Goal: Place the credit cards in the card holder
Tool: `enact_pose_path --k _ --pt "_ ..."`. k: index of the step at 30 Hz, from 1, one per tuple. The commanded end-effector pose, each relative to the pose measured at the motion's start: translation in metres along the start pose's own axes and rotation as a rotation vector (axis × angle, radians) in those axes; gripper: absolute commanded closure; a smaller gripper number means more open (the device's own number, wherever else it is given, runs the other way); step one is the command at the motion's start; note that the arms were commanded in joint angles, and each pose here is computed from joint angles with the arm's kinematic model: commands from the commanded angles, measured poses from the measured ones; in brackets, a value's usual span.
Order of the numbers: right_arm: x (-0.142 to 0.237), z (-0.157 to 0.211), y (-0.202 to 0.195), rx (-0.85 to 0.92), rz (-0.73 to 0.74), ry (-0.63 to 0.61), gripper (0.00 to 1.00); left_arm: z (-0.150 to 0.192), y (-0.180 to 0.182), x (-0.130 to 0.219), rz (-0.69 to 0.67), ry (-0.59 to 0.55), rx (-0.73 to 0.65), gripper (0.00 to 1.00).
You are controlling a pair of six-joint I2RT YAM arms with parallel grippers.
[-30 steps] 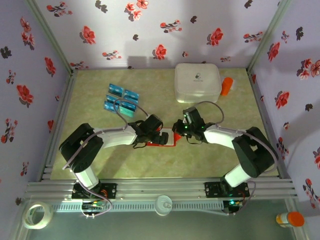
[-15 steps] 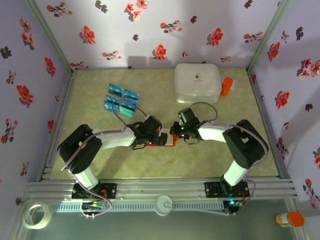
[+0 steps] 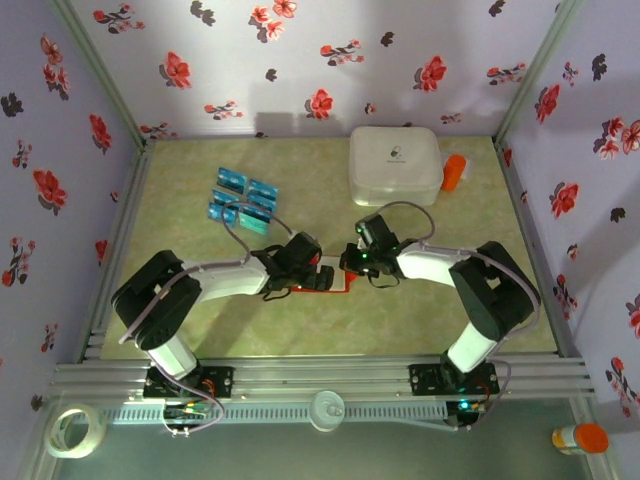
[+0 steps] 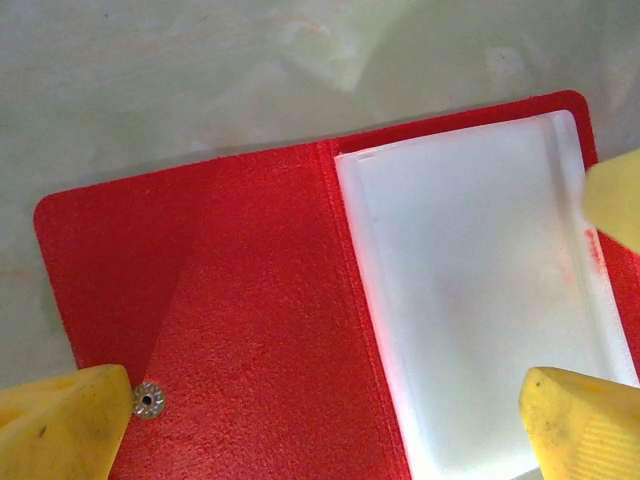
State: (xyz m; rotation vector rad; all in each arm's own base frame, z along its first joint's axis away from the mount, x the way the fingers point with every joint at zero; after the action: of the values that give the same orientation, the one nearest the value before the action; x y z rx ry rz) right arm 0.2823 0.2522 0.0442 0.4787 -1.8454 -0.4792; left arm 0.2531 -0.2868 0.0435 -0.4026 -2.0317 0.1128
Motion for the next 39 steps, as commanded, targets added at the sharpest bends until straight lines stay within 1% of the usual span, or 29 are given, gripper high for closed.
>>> enact_pose_path --k 1,7,14,26,31,39 --pt "0.020 -0.014 0.009 0.046 0.018 -0.050 1.00 -0.006 0.003 0.013 -0.015 -0.022 0.024 0.00" --pt "0.022 -0.021 0.024 0.060 -0.022 -0.040 1.00 -0.016 -0.003 0.023 0.005 -0.044 0.023 0.00" --pt "0.005 -0.017 0.030 0.066 -0.031 -0.003 1.00 -0.010 0.000 0.015 -0.006 -0.026 0.012 0.00" --pt "-0.020 -0.004 0.018 0.048 -0.012 0.055 1.00 0.002 0.010 0.007 -0.014 -0.020 0.014 0.00" --pt "-0.024 0.001 0.012 0.038 0.002 0.067 1.00 0.004 0.011 0.005 -0.014 -0.020 0.017 0.00" --pt "-0.025 0.002 0.013 0.037 -0.002 0.071 1.00 0.005 0.011 0.003 -0.012 -0.021 0.017 0.00"
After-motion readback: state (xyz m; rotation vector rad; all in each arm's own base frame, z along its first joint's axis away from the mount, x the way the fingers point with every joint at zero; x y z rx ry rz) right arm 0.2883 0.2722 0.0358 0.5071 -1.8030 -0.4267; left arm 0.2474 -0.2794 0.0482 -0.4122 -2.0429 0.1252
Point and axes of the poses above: each hand's point on the last joint's axis, 136 mm out from that joint toward the fingers, its own x axis back along the fingers, its own y axis along the line the jaws close on, z = x × y, the point moved 1 cm from there along x, back along the fingers, and after that the axes turned 5 degrees about x, right-handed, at the moved point
